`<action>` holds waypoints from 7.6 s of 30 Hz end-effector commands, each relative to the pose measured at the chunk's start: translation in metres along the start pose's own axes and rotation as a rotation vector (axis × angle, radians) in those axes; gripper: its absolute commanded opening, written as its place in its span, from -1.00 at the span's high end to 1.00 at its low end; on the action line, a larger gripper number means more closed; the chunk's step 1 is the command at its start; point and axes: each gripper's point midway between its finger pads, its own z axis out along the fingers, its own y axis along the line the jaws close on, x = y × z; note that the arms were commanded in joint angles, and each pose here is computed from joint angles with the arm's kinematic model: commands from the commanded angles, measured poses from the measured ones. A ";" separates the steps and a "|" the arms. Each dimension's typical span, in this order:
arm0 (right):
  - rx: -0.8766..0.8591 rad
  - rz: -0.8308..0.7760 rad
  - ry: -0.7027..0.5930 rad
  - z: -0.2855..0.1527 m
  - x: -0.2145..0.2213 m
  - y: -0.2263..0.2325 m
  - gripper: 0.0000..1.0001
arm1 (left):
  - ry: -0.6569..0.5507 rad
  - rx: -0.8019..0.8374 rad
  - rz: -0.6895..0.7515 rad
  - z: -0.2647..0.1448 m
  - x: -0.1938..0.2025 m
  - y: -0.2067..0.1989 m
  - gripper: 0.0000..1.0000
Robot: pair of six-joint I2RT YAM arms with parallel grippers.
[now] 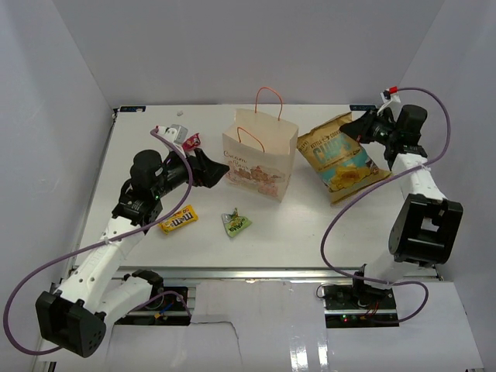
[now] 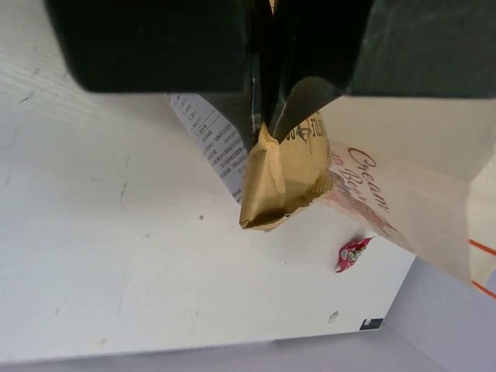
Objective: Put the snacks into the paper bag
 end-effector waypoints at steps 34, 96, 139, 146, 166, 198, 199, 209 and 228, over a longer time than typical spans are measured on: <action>-0.317 -0.562 -0.644 -0.069 -0.241 0.346 0.85 | -0.282 0.158 0.022 0.024 -0.134 -0.057 -0.96; -0.539 -0.290 -0.378 0.089 -0.111 0.384 0.85 | -0.357 -0.068 0.251 0.020 -0.151 -0.002 -0.96; -0.654 -0.723 -0.213 0.014 -0.045 0.342 -0.84 | -0.253 -0.173 0.151 -0.017 -0.091 0.020 -0.96; -0.923 -0.963 0.088 -0.050 0.053 0.314 -0.86 | -0.054 -0.274 -0.052 -0.024 -0.039 0.037 -0.96; -0.430 -0.706 0.555 -0.051 0.231 0.147 -0.76 | 0.515 -0.719 -0.549 0.016 0.219 0.067 -0.61; -0.484 -0.707 0.508 -0.062 0.218 0.150 -0.75 | 0.165 -0.374 -0.002 -0.012 0.067 -0.018 0.76; -0.487 -0.711 0.507 -0.061 0.218 0.150 -0.75 | 0.109 -0.346 0.013 -0.014 0.046 -0.027 0.75; -0.499 -0.721 0.484 -0.053 0.205 0.155 -0.74 | -0.220 -0.237 0.261 0.042 -0.154 -0.096 0.74; -0.432 -0.722 0.450 -0.069 0.204 0.142 -0.74 | 0.053 -0.024 0.252 0.151 -0.107 -0.045 0.47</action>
